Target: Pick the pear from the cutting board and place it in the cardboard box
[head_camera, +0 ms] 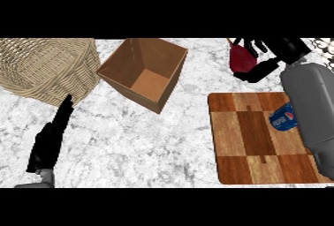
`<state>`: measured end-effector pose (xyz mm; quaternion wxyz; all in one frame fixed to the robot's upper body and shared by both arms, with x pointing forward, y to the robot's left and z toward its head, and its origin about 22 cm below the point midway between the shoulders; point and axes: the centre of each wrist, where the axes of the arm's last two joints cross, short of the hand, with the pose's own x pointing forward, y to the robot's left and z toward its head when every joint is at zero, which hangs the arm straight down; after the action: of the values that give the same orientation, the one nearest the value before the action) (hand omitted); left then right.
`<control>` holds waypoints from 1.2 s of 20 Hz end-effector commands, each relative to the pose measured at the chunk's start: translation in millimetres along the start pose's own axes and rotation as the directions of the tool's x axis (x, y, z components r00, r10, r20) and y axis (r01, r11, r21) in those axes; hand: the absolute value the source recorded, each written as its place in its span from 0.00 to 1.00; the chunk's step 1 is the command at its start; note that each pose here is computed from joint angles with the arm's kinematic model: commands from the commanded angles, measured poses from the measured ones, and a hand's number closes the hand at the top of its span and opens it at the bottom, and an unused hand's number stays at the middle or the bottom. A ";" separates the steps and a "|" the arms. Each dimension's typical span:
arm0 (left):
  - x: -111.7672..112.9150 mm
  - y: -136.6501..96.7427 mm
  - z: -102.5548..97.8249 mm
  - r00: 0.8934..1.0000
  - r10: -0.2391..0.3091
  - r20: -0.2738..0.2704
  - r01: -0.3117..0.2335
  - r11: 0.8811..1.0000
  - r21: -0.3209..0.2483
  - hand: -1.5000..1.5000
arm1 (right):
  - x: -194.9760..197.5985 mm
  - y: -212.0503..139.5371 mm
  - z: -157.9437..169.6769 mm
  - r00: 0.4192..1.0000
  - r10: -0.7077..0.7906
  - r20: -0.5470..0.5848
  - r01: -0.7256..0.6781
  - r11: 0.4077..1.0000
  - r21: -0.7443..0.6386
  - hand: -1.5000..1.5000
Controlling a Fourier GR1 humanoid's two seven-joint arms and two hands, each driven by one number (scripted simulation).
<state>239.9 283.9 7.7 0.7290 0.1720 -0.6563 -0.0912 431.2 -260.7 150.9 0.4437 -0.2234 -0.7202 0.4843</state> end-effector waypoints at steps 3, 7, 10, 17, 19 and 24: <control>0.4 13.9 1.8 1.000 0.001 -0.008 -0.001 1.000 0.018 0.50 | 37.4 -21.1 -13.4 0.963 -0.181 0.199 0.192 0.981 -0.039 1.00; -5.0 -4.4 3.9 1.000 0.006 -0.003 -0.006 1.000 -0.002 0.50 | 92.8 -19.3 -37.8 0.947 -0.222 0.231 0.228 0.974 0.000 1.00; -13.2 -3.1 -0.9 1.000 0.012 -0.014 -0.012 1.000 0.001 0.50 | 121.5 -23.7 -46.2 0.952 -0.217 0.218 0.221 0.975 0.006 1.00; 4.3 9.4 -11.4 1.000 -0.006 0.000 0.006 1.000 -0.002 0.50 | 167.3 2.7 -86.0 0.966 -0.198 0.165 0.197 0.980 0.025 1.00; 10.5 6.7 -13.0 1.000 0.007 0.018 -0.007 1.000 -0.023 0.50 | 172.3 7.6 -100.9 0.970 -0.190 0.153 0.187 0.982 0.034 1.00; 12.4 -12.9 -19.7 1.000 -0.008 0.014 0.008 0.999 -0.036 0.50 | 187.6 35.2 -121.0 0.983 -0.154 0.095 0.141 0.981 0.130 1.00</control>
<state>250.6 276.5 14.0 0.7250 0.1653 -0.6608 -0.1015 434.3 -71.2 225.2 0.4410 -0.1097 -0.7527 0.4763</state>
